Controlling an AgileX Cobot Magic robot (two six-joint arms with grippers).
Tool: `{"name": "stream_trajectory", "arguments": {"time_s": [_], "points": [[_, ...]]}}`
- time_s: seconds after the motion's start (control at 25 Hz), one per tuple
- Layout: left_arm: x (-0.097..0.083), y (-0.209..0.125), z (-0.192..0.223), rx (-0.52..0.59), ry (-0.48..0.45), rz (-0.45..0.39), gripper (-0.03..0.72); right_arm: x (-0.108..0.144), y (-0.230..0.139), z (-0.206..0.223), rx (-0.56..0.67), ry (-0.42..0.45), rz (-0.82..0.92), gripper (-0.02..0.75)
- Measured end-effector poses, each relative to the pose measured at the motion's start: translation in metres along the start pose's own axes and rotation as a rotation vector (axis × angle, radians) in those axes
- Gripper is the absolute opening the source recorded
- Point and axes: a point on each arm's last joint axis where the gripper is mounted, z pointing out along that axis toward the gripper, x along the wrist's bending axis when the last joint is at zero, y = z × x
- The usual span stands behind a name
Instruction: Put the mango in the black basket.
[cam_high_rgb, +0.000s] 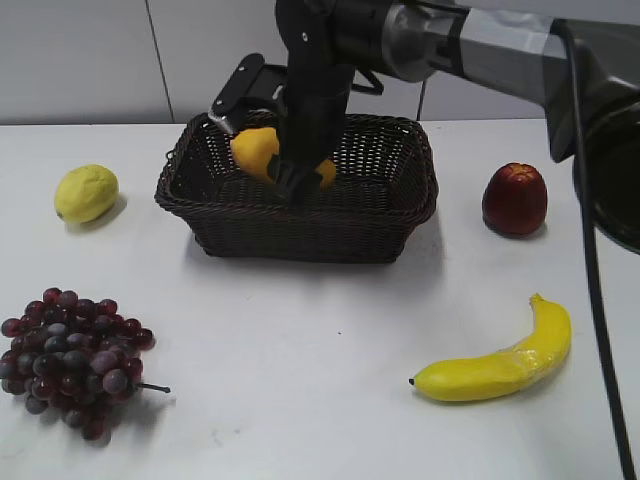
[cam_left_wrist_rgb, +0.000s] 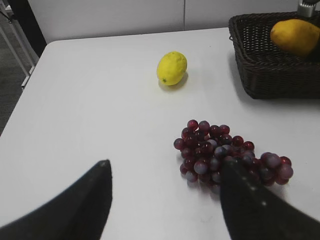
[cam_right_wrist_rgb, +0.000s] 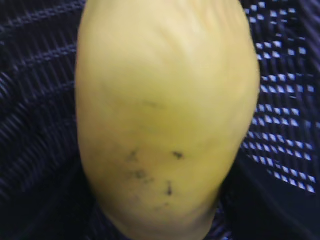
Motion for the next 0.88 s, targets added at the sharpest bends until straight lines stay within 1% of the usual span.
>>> {"name": "stream_trajectory", "arguments": {"time_s": [0.04,0.16,0.36,0.48,0.56,0.72,0.8,0.88], "points": [[0.0,0.0,0.0,0.0,0.0,0.0,0.519,0.003,0.0,0.006,0.003,0.016,0.006,0.528],[0.0,0.0,0.0,0.0,0.0,0.0,0.519,0.006,-0.002,0.014,0.012,0.028,0.008,0.528],[0.0,0.0,0.0,0.0,0.0,0.0,0.519,0.003,-0.003,0.016,0.029,0.002,-0.013,0.608],[0.0,0.0,0.0,0.0,0.0,0.0,0.519,0.002,-0.004,0.014,0.047,-0.005,0.01,0.619],[0.0,0.0,0.0,0.0,0.0,0.0,0.519,0.0,-0.004,0.009,0.066,-0.003,0.06,0.619],[0.0,0.0,0.0,0.0,0.0,0.0,0.519,-0.008,0.004,-0.018,0.091,-0.011,0.237,0.619],[0.0,0.0,0.0,0.0,0.0,0.0,0.519,-0.018,0.013,-0.038,0.038,-0.035,0.316,0.619],[0.0,0.0,0.0,0.0,0.0,0.0,0.519,-0.027,0.021,-0.058,-0.038,-0.041,0.398,0.619]]}}
